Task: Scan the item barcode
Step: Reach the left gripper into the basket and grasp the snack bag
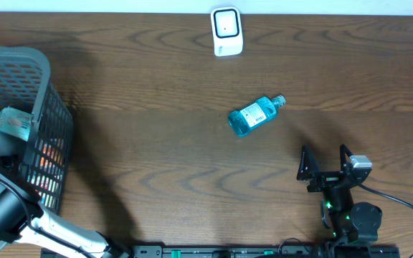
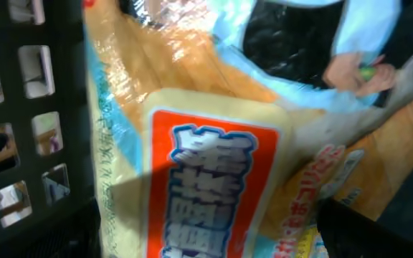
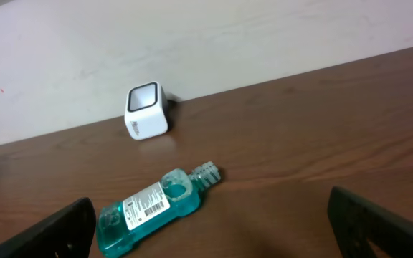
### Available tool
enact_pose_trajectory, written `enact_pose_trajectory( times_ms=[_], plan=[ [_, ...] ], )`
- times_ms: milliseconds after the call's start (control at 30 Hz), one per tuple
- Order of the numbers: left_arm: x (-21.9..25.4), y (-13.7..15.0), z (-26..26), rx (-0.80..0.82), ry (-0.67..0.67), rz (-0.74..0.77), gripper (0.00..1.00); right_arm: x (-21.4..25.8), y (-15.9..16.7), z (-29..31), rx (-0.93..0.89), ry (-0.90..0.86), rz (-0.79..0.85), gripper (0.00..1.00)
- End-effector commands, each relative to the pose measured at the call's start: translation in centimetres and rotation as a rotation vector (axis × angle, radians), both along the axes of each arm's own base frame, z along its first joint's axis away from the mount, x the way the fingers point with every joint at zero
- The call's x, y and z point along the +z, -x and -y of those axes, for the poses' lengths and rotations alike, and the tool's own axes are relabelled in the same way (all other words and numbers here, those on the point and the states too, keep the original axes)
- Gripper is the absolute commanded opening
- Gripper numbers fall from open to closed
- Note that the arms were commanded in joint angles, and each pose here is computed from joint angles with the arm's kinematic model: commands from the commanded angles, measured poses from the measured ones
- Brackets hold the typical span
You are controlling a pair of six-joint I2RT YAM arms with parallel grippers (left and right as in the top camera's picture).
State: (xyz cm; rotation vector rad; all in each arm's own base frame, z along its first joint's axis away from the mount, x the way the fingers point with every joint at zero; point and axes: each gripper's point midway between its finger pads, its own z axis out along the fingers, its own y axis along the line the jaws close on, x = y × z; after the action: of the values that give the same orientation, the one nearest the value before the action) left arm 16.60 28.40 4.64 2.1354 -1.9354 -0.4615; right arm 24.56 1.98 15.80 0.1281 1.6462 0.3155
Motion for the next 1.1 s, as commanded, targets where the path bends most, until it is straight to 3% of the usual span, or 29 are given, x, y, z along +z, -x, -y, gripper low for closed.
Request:
enact_pose_trajectory(
  times_ms=[0, 133, 200, 233, 267, 300, 333, 667, 900, 1067],
  plan=[
    [-1.9, 1.1, 0.6, 0.008, 0.013, -0.041, 0.98, -0.2, 0.0, -0.1, 0.004, 0.016, -0.003, 0.99],
    [-4.1, 2.3, 1.3, 0.002, 0.005, -0.067, 0.99, -0.2, 0.0, -0.1, 0.004, 0.016, -0.003, 0.99],
    [-5.3, 2.9, 2.0, 0.002, 0.012, -0.072, 0.89, -0.2, 0.0, -0.1, 0.004, 0.016, -0.003, 0.99],
    [-5.9, 3.1, 2.4, 0.002, 0.015, -0.074, 0.71, -0.2, 0.0, -0.1, 0.004, 0.016, -0.003, 0.99],
    [-6.7, 3.6, 2.9, 0.002, 0.019, -0.078, 0.41, -0.2, 0.0, -0.1, 0.004, 0.016, -0.003, 0.99],
    [-7.1, 3.9, 3.2, 0.002, 0.023, -0.081, 0.28, -0.2, 0.0, -0.1, 0.004, 0.016, -0.003, 0.99],
    [-7.4, 4.1, 3.5, 0.002, 0.027, -0.084, 0.08, -0.2, 0.0, -0.1, 0.004, 0.016, -0.003, 0.99],
    [-4.3, 2.7, 2.8, -0.032, -0.012, 0.005, 0.07, -0.2, 0.0, -0.1, 0.004, 0.016, -0.003, 0.99],
    [4.9, -2.2, 1.2, -0.075, -0.209, 0.374, 0.07, -0.2, 0.0, -0.1, 0.004, 0.016, -0.003, 0.99],
    [13.8, -3.9, 0.1, -0.169, -0.463, 0.602, 0.07, -0.2, 0.0, -0.1, 0.004, 0.016, -0.003, 0.99]
  ],
)
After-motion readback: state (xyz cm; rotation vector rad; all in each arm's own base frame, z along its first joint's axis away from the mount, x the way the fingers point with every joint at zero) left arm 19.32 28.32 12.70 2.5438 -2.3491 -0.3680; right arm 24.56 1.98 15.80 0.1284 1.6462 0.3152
